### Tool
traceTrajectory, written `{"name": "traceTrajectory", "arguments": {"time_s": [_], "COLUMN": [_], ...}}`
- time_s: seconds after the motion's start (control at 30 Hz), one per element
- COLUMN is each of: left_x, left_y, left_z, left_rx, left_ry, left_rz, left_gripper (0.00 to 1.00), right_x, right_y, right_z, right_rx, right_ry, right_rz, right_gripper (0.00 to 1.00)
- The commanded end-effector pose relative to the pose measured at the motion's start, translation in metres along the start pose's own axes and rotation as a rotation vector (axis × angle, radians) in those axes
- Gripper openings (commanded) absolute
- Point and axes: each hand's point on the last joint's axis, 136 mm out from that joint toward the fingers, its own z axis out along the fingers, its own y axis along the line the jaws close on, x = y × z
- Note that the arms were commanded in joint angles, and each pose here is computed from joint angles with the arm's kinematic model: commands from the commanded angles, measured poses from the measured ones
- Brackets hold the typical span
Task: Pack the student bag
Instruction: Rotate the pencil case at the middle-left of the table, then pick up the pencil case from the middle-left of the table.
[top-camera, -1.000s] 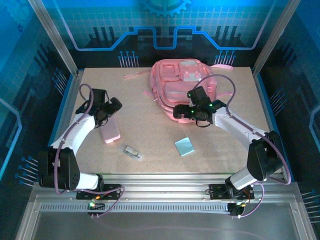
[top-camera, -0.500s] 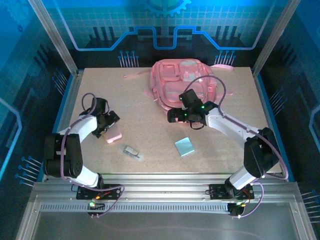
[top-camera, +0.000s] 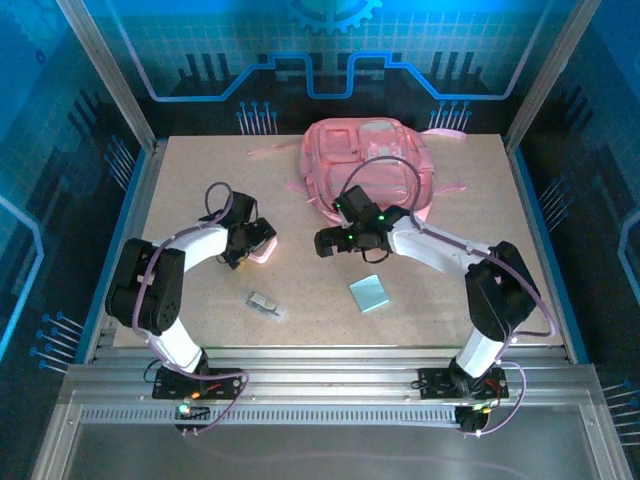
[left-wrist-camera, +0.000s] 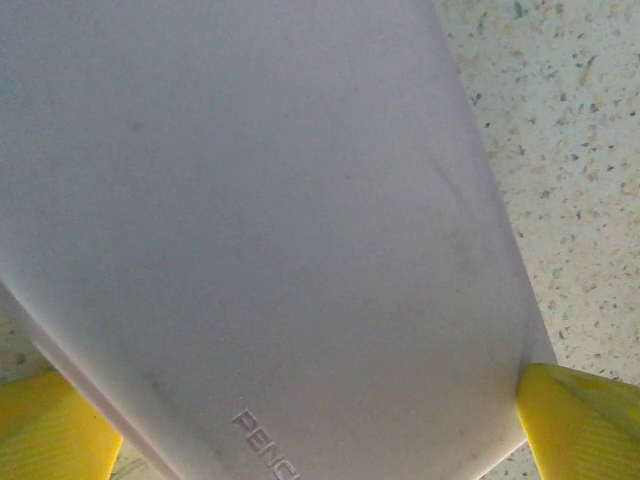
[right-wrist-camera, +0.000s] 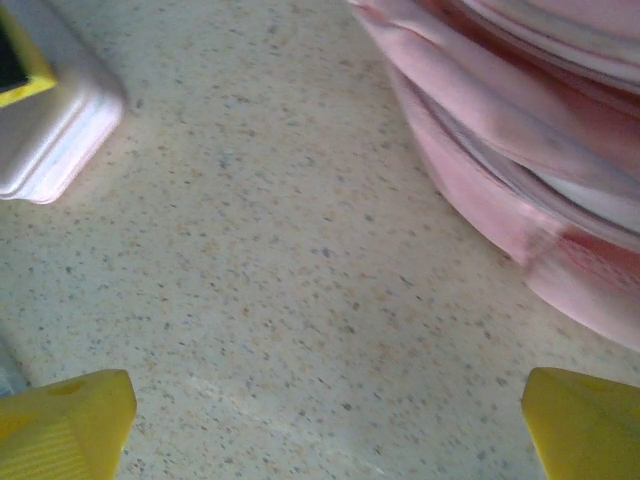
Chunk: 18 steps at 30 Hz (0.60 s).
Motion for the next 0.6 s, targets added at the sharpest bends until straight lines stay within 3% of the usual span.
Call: {"name": "traceTrajectory", "arguments": {"time_s": [0.0,0.13,0.3,0.57], "left_x": [0.005,-0.028,-0.075,-0.120], "left_y": [-0.051,-0.035,0.001,0.034], "left_z": [-0.012,-0.050,-0.078,-0.064], "left_rx": [0.182,0.177,0.189,0.168], "left_ry": [0.031,-0.083,-0.189,-0.244], "left_rz": [0.033,0.035,-0.081,-0.210], "left_gripper": [0.99,0.99,0.99,0.99], "right_x": [-0.019,-0.032,-0.048,-0.070], "right_y": [0.031,0.052,0.088,0.140], "right_z": [0.000,0.006,0.027,0.077], "right_rx": [-0.095,-0.138,-0.201,-0.307], "right_ry": [-0.028,-0.018,0.013,0.033], "right_rz": [-0.175,-0.344,-0.488,-0.594], "right_gripper": [1.00,1.00,1.00,1.00]}}
